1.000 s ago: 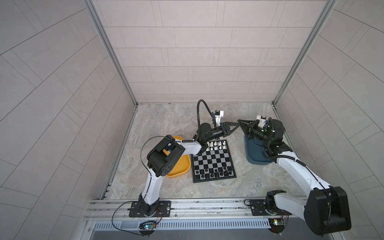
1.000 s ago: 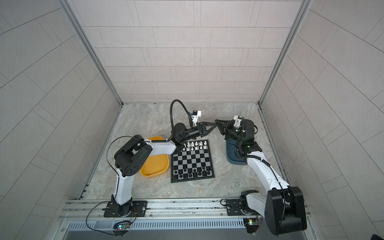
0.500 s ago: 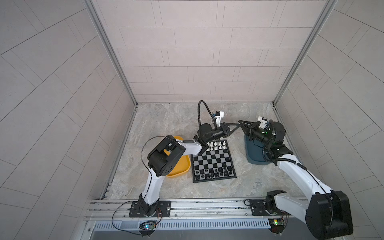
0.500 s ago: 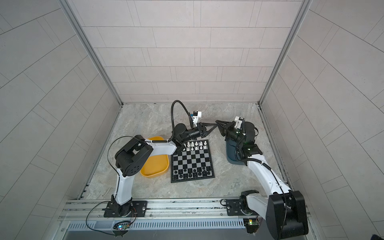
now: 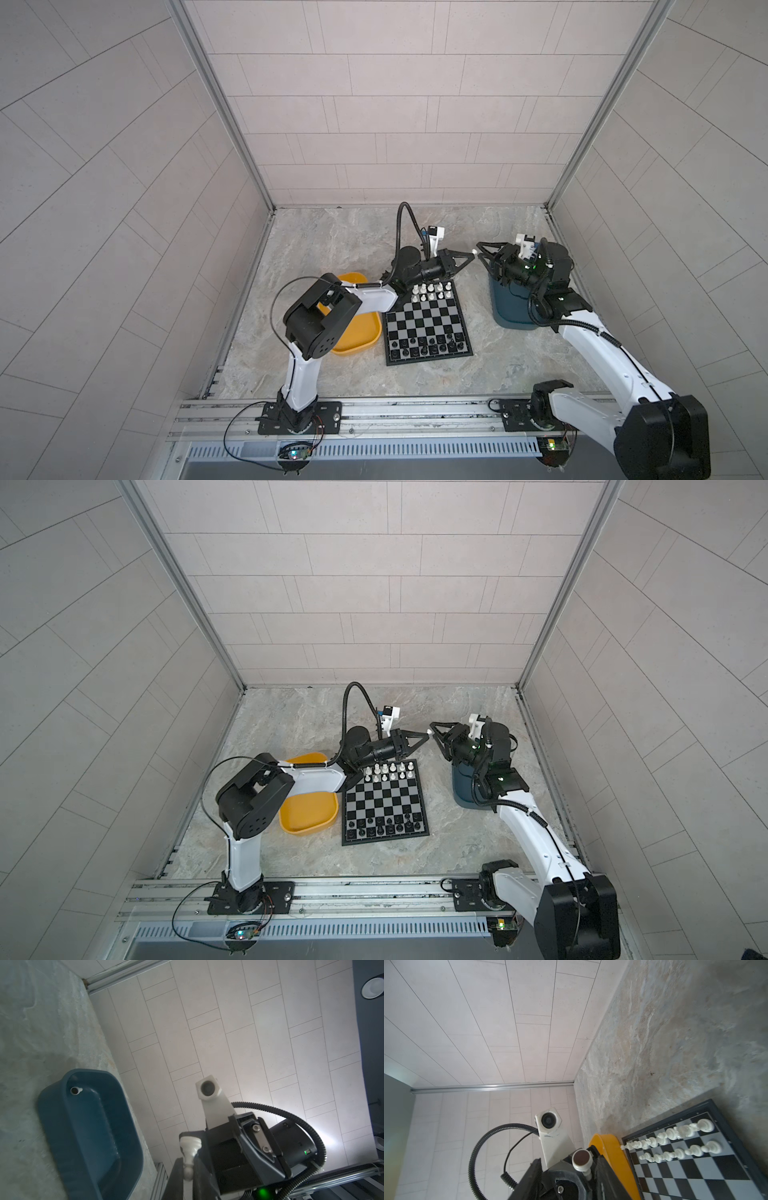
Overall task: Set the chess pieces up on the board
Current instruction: 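Close the left gripper on the white pawn while the right gripper opens, then lower the pawn onto the board with the left gripper while the right descends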
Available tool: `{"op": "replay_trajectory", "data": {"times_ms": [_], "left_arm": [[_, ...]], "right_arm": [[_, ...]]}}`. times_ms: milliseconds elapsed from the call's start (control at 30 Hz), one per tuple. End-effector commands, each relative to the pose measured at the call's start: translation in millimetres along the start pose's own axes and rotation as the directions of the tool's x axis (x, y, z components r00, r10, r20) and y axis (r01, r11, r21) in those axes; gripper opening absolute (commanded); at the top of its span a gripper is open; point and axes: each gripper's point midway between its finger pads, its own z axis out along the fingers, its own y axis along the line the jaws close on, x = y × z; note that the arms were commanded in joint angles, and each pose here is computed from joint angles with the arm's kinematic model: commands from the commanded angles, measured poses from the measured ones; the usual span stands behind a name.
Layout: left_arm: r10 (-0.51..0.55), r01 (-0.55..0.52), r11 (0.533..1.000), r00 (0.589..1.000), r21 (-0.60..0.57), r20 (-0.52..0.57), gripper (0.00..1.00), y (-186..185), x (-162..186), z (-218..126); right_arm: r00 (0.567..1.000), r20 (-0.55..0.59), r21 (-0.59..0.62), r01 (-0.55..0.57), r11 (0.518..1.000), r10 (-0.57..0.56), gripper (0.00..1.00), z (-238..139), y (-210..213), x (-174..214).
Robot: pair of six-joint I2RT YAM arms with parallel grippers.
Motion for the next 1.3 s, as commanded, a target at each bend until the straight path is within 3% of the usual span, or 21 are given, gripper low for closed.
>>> {"op": "replay_trajectory", "data": {"times_ms": [0, 33, 100, 200, 300, 467, 600, 700, 800, 867, 1033, 1267], "left_arm": [[0.111, -0.139, 0.973, 0.982, -0.186, -0.153, 0.00, 10, 20, -42], [0.129, -0.193, 0.939, 0.964, -0.283, -0.231, 0.00, 22, 33, -60], [0.151, -0.353, 0.818, 0.894, -0.454, -0.422, 0.00, 37, 60, -108], [0.066, -0.489, 0.646, 0.801, -0.586, -0.595, 0.00, 49, 82, -177], [-0.052, -0.585, 0.516, 0.707, -0.625, -0.705, 0.00, 52, 93, -224], [-0.204, -0.654, 0.438, 0.595, -0.616, -0.777, 0.00, 58, 95, -243], [-0.254, -0.705, 0.379, 0.543, -0.599, -0.801, 0.00, 78, 85, -235], [-0.250, -0.718, 0.355, 0.544, -0.598, -0.801, 0.00, 90, 74, -222], [-0.284, -0.738, 0.335, 0.513, -0.585, -0.810, 0.00, 105, 68, -212], [-0.298, -0.756, 0.306, 0.501, -0.579, -0.812, 0.00, 114, 61, -209], [-0.336, -0.789, 0.257, 0.468, -0.558, -0.817, 0.00, 132, 51, -204], [-0.360, -0.801, 0.201, 0.475, -0.564, -0.803, 0.00, 151, 41, -200]], "right_arm": [[0.977, 0.017, 0.094, 0.210, 0.973, -0.213, 0.55, -22, 12, -2], [0.962, 0.001, 0.138, 0.271, 0.953, -0.274, 0.57, -26, 12, -2], [0.920, -0.059, 0.248, 0.389, 0.887, -0.387, 0.61, -36, 4, -2], [0.848, -0.139, 0.374, 0.524, 0.765, -0.512, 0.69, -48, -13, -6], [0.796, -0.197, 0.460, 0.590, 0.663, -0.572, 0.73, -60, -29, -12], [0.708, -0.275, 0.535, 0.675, 0.509, -0.650, 0.79, -78, -39, -11], [0.660, -0.328, 0.547, 0.716, 0.434, -0.676, 0.83, -82, -42, -5], [0.641, -0.338, 0.542, 0.731, 0.414, -0.689, 0.86, -81, -43, -2], [0.617, -0.362, 0.533, 0.752, 0.388, -0.699, 0.93, -81, -44, 1], [0.612, -0.365, 0.513, 0.761, 0.396, -0.702, 0.99, -81, -43, 5], [0.605, -0.371, 0.472, 0.776, 0.418, -0.705, 0.99, -80, -43, 14], [0.589, -0.384, 0.452, 0.791, 0.412, -0.711, 0.99, -79, -45, 17]]}}
